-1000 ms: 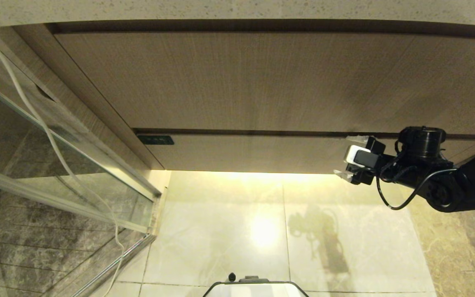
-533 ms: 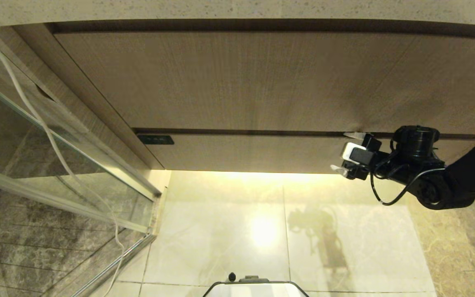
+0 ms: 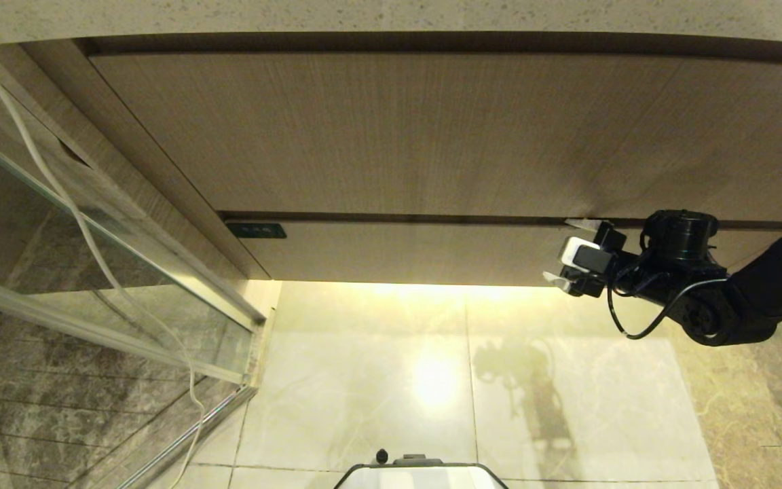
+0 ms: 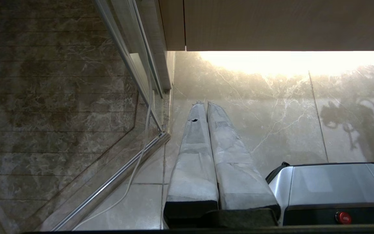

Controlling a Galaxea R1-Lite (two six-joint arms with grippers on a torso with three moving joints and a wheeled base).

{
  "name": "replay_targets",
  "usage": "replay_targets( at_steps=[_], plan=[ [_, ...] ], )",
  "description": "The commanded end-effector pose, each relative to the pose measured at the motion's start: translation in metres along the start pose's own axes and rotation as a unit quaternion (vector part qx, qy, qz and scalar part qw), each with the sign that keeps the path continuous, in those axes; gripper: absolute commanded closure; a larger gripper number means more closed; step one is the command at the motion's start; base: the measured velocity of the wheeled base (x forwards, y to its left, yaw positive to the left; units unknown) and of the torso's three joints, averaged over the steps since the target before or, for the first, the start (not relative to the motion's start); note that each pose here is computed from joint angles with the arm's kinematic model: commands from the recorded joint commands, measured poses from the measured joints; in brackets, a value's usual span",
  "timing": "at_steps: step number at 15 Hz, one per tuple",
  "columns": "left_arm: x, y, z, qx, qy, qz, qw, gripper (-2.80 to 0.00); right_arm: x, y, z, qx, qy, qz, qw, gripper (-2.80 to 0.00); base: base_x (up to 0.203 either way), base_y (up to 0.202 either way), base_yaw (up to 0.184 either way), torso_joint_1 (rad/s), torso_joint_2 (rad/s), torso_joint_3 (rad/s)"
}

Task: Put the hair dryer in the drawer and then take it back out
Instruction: Pull open the drawer

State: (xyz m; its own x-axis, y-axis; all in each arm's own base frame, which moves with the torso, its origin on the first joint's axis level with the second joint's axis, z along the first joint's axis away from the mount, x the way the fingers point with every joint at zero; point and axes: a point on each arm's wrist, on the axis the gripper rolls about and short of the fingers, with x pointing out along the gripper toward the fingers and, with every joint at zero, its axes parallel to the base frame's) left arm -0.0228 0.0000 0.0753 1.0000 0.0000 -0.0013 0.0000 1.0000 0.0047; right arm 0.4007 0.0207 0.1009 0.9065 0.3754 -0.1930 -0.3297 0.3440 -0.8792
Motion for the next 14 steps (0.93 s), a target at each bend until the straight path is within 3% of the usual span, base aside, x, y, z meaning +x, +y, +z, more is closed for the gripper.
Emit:
replay_targets(
  at_steps=[1,6,8,12,14],
  plan=[
    [0.000,0.000,0.000,0.000,0.000,0.000,1.0000,0.00,0.000,0.000,0.000,-0.004,-0.002,-0.001,1.000,-2.80,0.000,0.000,0.000,0.000,0.00,0.000],
    [0.000,0.000,0.000,0.000,0.001,0.000,1.0000,0.00,0.000,0.000,-0.001,-0.004,0.000,0.000,1.000,-2.80,0.000,0.000,0.000,0.000,0.00,0.000],
    [0.000,0.000,0.000,0.000,0.001,0.000,1.0000,0.00,-0.001,0.016,-0.016,0.025,0.037,0.069,0.997,-2.80,0.000,0.000,0.000,0.000,0.00,0.000],
    [0.000,0.000,0.000,0.000,0.001,0.000,1.0000,0.00,-0.001,0.019,-0.019,0.029,0.043,0.079,0.996,-2.80,0.000,0.000,0.000,0.000,0.00,0.000],
    [0.000,0.000,0.000,0.000,0.000,0.000,1.0000,0.00,-0.008,0.023,-0.019,0.046,0.060,0.116,0.990,-2.80,0.000,0.000,0.000,0.000,0.00,0.000]
  ],
)
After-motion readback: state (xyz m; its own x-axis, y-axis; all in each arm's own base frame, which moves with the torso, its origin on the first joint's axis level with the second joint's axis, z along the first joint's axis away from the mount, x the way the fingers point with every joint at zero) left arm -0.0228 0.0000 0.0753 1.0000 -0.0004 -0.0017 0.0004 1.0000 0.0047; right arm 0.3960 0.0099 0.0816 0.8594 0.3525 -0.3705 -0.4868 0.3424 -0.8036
